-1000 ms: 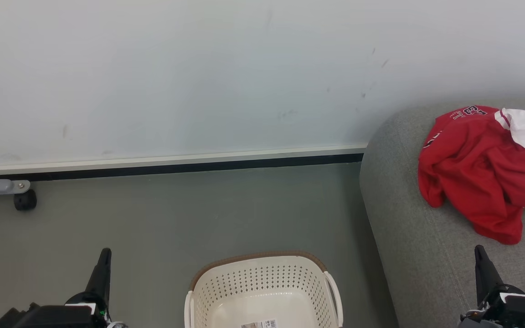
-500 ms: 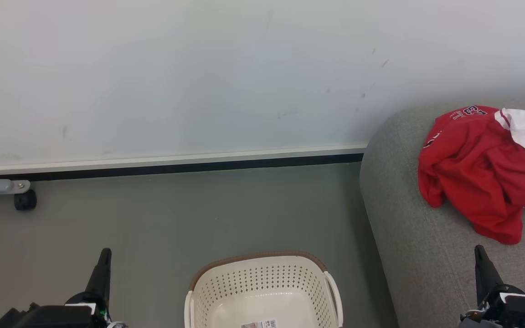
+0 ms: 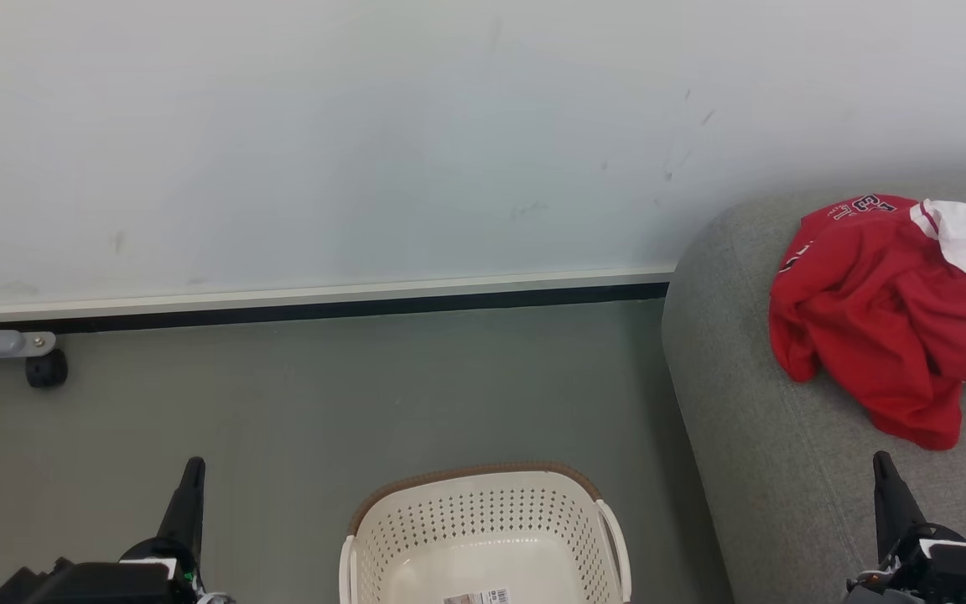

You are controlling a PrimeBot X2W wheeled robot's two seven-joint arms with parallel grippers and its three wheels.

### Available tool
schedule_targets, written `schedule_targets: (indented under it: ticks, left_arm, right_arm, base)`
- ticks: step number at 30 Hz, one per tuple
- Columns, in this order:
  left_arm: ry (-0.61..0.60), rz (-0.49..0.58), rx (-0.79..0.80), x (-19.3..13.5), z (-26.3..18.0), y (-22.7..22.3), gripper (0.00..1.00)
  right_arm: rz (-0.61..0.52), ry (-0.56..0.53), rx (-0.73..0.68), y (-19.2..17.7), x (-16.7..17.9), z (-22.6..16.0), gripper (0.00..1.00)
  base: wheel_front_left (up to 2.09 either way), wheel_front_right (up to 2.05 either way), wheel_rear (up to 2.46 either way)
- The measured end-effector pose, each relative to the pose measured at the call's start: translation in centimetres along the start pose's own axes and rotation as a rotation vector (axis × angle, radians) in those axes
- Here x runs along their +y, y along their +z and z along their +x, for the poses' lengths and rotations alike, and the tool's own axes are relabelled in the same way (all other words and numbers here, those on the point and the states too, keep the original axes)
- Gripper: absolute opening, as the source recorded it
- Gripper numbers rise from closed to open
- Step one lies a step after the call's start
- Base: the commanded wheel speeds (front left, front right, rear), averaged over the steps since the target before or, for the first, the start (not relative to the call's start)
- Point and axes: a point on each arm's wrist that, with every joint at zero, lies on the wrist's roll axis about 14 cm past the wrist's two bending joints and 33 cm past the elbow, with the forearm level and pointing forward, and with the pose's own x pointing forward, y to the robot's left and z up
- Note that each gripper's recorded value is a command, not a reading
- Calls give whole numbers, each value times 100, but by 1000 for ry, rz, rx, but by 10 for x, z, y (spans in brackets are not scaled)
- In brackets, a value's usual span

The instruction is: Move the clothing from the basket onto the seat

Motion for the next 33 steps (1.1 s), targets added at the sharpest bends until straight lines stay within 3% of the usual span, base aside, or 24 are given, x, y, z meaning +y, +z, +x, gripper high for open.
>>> schedule_targets:
  ticks: [33]
  left_arm:
    - [0,0,0,0,0,0,0]
  right_arm:
    - [0,0,0,0,0,0,0]
  base:
    - [0,0,0]
